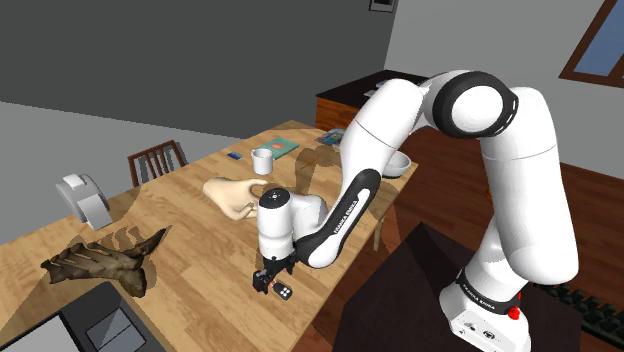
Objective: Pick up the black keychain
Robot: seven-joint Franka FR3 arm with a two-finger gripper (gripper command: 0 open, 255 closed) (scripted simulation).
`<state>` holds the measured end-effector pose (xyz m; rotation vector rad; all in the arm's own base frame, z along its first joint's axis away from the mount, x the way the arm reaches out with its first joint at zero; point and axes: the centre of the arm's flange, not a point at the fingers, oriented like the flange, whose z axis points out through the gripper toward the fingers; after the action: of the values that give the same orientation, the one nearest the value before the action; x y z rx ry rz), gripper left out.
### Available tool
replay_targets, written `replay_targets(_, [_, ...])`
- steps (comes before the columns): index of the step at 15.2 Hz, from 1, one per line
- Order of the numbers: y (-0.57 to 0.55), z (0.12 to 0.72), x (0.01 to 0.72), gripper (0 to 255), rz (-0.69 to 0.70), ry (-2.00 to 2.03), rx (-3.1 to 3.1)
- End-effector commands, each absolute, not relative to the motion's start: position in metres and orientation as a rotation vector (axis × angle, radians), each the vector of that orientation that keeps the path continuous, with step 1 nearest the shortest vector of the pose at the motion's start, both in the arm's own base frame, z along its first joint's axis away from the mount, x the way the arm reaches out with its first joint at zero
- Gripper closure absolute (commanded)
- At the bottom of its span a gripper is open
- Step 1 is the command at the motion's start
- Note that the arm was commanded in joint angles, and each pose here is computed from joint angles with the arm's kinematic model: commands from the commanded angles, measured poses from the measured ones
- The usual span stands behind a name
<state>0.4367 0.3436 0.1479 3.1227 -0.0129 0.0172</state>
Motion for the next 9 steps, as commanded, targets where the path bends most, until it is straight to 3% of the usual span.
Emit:
replay_targets(1, [0.344, 0.138, 0.437, 0, 0.018, -0.013, 3.123])
replay_targets(5, [0.344, 0.125, 0.437, 0, 0.018, -0.013, 3.123])
replay_targets(6, [0.343, 0.125, 0.438, 255, 0.018, -0.013, 3.123])
replay_targets(9, [0.344, 0.124, 0.438, 255, 0.017, -0.013, 3.123])
